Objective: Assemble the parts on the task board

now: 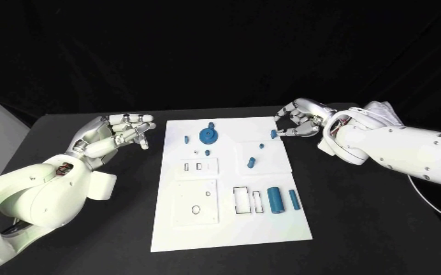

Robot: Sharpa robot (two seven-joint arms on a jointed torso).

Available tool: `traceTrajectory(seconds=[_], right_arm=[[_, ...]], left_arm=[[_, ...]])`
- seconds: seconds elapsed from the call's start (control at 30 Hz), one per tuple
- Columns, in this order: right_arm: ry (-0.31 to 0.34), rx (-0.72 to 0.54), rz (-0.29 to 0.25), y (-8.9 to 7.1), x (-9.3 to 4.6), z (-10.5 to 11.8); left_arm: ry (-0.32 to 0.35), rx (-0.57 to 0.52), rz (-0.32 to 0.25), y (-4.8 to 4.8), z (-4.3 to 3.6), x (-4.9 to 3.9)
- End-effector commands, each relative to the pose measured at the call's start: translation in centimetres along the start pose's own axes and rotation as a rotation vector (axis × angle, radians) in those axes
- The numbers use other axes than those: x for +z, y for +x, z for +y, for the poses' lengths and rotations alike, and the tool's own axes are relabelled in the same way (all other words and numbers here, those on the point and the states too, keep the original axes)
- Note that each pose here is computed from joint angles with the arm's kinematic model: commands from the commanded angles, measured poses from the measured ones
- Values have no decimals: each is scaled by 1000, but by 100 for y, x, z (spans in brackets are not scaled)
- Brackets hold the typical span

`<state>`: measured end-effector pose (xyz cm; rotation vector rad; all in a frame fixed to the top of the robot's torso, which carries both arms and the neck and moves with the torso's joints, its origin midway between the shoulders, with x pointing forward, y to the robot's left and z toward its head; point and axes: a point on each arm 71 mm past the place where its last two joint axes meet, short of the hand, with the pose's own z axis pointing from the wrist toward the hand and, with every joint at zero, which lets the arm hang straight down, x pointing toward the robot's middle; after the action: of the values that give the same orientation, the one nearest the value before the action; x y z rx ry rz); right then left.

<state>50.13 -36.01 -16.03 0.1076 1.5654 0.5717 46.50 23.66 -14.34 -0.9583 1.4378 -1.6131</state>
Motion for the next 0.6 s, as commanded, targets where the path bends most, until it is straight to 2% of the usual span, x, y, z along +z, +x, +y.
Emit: traceTrajectory(seconds=[0.03,0.6], right_arm=[[-16,-5,32,50,16,6],[11,0,70,227,55,-27]], left_arm=[[8,-3,22,23,-11,8],[6,-1,17,1,-10,4]])
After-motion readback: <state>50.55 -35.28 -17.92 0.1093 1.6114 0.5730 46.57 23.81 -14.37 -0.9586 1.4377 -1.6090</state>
